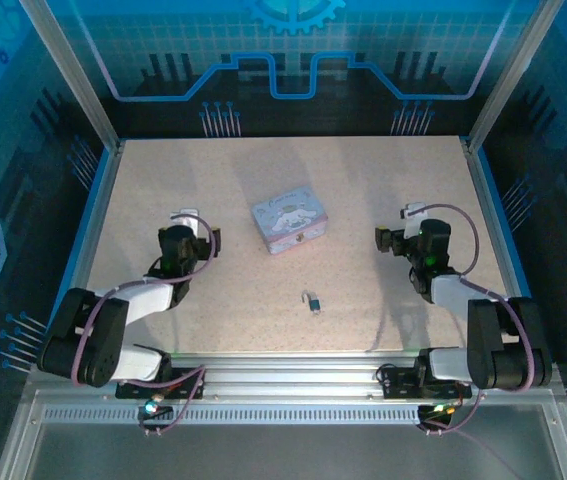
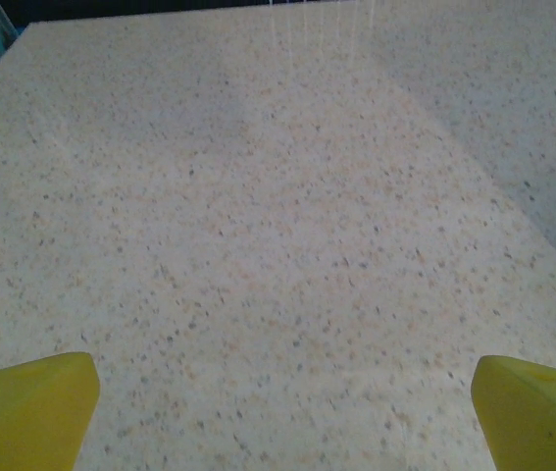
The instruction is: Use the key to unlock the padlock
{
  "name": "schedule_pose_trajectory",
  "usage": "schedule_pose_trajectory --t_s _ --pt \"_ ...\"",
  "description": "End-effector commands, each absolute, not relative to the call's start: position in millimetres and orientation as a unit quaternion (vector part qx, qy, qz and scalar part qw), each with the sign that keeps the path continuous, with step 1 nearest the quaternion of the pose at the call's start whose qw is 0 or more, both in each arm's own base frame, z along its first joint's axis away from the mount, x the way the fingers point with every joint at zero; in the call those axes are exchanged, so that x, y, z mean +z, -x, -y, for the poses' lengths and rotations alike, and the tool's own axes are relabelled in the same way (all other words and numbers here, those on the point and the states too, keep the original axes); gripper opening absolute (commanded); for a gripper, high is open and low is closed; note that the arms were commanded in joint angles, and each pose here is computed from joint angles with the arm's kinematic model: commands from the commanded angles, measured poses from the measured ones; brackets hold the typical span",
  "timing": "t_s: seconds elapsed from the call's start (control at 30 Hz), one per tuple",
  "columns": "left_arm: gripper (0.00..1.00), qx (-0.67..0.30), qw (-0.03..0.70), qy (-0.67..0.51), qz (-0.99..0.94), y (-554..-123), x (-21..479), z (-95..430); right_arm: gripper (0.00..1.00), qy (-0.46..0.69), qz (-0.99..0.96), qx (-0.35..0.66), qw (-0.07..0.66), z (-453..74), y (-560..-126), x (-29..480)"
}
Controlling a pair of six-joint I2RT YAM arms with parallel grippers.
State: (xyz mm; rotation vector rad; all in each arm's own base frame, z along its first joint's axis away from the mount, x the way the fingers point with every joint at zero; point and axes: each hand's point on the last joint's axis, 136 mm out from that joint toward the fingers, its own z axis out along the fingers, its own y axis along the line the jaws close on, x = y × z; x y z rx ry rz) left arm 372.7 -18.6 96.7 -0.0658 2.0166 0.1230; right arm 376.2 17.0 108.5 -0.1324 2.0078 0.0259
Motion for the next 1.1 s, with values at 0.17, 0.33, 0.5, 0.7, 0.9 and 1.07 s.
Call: schedule_pose_trajectory --t_s 0.17,0.33,0.5,0.7,0.9,1.07 --pt "0.99 0.005 0.591 0.047 -0.805 -392.1 102.6 0.2 1.00 0.070 -0.824 0.038 0.560 -29.1 -392.0 96.3" --pt "0.99 -0.004 0.586 0.036 -0.809 -397.5 96.9 3.3 1.00 0.068 -0.832 0.026 0.551 -29.8 -397.0 94.0" --pt "0.99 -0.022 0.579 0.042 -0.814 -398.6 95.7 -0.3 1.00 0.070 -0.832 0.018 0.550 -31.0 -397.4 93.9" --pt "0.99 -0.023 0.578 0.043 -0.814 -398.2 95.3 -0.3 1.00 0.071 -0.832 0.016 0.550 -31.9 -397.3 94.1" --pt "0.99 -0.022 0.578 0.042 -0.815 -398.2 95.1 -0.4 1.00 0.071 -0.832 0.015 0.550 -31.9 -397.3 93.7" --pt "0.99 -0.022 0.579 0.042 -0.814 -398.3 95.6 -0.3 1.00 0.071 -0.832 0.015 0.550 -31.6 -397.4 93.7"
